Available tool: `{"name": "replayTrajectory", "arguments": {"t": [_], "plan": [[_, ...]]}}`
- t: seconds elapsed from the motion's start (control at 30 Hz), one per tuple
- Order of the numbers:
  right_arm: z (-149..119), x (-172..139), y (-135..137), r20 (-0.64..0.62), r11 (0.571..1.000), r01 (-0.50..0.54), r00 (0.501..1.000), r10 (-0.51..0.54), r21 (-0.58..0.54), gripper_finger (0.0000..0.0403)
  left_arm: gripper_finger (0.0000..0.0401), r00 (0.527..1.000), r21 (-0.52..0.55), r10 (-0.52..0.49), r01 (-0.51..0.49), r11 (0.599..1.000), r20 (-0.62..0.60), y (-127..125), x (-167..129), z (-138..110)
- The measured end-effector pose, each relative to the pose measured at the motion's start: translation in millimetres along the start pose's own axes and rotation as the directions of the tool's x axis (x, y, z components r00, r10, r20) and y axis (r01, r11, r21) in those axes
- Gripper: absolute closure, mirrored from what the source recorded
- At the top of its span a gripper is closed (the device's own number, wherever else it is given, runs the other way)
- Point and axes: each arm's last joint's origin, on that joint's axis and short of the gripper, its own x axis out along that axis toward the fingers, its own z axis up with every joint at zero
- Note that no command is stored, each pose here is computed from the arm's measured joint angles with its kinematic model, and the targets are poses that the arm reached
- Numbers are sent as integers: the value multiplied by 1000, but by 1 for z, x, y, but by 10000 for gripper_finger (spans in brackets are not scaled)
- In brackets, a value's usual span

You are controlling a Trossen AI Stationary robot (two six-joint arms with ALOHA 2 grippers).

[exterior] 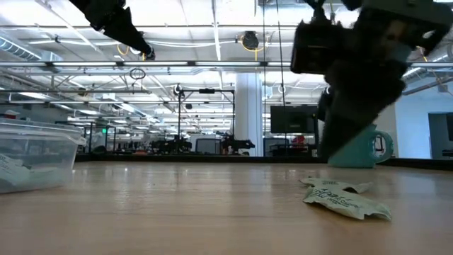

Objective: Pick and place Stevia / Truvia into bins
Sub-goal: Put the white stevia packet into the transparent bin

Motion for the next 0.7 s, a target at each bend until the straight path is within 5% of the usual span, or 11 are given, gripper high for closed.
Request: {"name": "replayTrajectory", "arguments": {"t": [0.27, 0.47, 0.7], "plan": [[-12, -1, 12, 48, 977, 81, 996, -73, -199, 245, 306, 1000, -2, -2, 2, 1000, 0, 0, 0, 0], [-26, 0, 14, 146, 958, 178, 978, -148, -223, 201, 306, 999, -3, -34, 34, 999, -4, -1, 0, 0], [-44, 12, 1, 269, 976, 93, 963, -37, -198, 166, 306, 999, -4, -34, 34, 999, -3, -1, 0, 0]]}}
